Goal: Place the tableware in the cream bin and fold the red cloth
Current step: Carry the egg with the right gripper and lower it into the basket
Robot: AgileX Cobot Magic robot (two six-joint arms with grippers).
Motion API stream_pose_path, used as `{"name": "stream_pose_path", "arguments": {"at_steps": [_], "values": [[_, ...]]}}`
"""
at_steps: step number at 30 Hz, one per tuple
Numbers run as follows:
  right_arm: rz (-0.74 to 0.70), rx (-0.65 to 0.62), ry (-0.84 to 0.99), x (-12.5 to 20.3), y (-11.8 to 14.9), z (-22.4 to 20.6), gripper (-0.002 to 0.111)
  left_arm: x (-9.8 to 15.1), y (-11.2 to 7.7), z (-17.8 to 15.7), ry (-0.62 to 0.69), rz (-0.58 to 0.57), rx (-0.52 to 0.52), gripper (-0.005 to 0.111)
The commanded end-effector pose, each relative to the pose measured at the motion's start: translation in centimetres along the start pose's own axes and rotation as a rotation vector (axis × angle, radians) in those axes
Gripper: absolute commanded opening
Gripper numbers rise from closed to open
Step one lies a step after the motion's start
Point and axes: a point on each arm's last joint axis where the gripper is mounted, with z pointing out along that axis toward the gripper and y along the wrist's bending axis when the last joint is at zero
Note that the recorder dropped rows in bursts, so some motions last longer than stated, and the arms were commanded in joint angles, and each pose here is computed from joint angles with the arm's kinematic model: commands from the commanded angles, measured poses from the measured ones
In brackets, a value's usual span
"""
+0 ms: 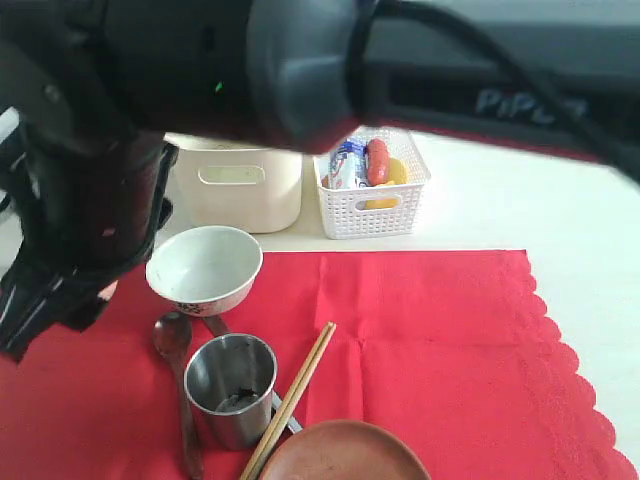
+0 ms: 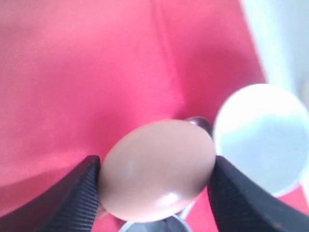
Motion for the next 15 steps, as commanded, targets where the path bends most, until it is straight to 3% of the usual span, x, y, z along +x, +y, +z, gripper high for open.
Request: {"name": "stream_pose_path", "arguments": {"at_steps": [1, 15], "values": [[0.081, 0.067, -0.051, 0.3, -3.7, -3.4, 0.000, 0.0, 0.0, 0.0, -0.012, -0.009, -0.002, 0.000], [0.398, 0.229, -0.037, 5.5, -16.6, -6.0, 0.000, 0.0, 0.0, 0.0, -0.012, -0.009, -0.002, 0.000]]}}
